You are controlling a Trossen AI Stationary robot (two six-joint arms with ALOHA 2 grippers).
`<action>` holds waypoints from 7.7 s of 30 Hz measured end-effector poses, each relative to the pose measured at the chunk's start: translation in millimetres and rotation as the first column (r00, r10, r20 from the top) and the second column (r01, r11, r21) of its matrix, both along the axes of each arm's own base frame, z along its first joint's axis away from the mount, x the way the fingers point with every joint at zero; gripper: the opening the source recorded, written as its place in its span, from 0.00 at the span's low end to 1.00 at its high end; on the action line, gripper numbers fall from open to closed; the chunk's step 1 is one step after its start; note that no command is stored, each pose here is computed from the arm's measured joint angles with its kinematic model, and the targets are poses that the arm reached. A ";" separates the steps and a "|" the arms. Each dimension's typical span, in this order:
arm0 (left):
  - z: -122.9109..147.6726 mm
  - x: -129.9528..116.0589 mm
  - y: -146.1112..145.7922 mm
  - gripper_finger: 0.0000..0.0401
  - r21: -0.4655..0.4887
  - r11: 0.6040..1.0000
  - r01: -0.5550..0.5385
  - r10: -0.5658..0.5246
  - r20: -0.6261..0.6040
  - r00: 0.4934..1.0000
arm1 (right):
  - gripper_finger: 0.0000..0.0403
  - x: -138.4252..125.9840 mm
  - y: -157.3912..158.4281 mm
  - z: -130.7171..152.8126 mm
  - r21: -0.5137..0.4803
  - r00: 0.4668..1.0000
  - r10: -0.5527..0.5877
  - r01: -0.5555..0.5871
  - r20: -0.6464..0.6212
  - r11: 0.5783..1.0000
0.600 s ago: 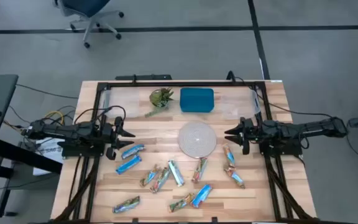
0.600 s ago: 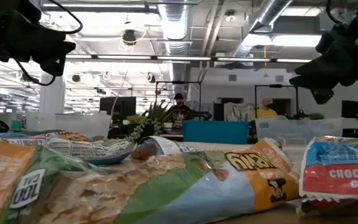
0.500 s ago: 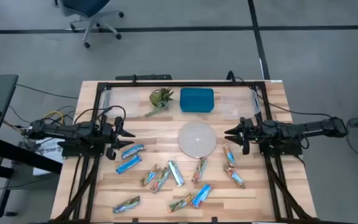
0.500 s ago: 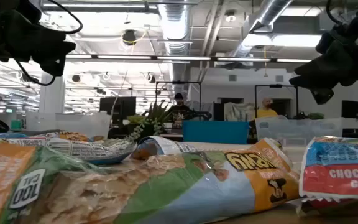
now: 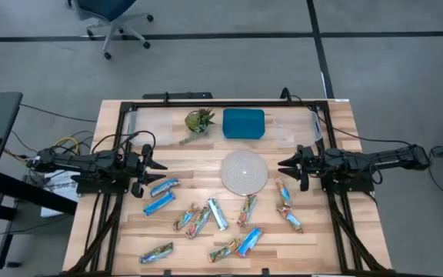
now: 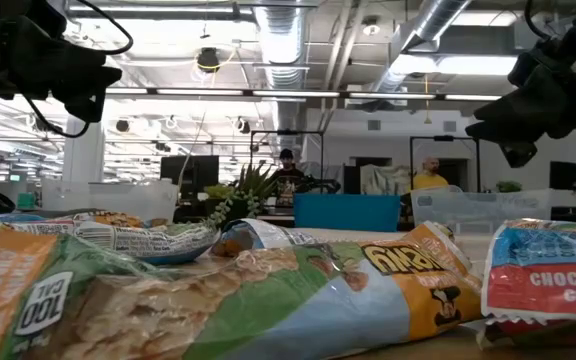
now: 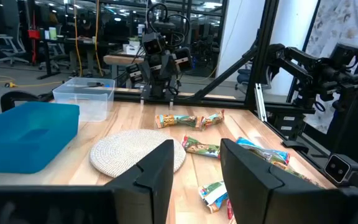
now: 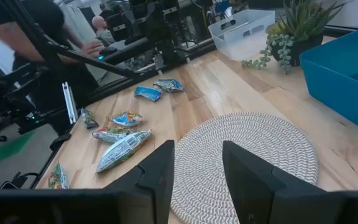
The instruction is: Pick and place Granola Bars by type
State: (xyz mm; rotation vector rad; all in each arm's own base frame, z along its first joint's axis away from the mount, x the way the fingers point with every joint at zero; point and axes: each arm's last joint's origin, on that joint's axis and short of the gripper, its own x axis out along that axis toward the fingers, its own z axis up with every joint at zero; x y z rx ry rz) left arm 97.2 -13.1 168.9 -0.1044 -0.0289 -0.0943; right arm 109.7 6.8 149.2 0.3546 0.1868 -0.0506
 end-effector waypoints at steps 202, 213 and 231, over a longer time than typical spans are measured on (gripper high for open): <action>78.1 25.6 126.5 0.22 -0.028 0.387 -0.922 0.517 -0.821 0.242 | 0.32 0.0 0.0 0.0 0.000 1.000 0.000 0.000 0.000 1.000; 49.4 44.3 160.6 0.22 -0.047 0.321 -0.946 0.442 -0.876 0.193 | 0.32 0.0 0.0 0.0 0.000 1.000 0.000 0.000 0.000 1.000; 43.9 46.6 171.0 0.37 -0.067 0.297 -0.953 0.443 -0.874 0.199 | 0.32 0.0 0.0 0.0 0.000 1.000 0.000 0.000 0.000 1.000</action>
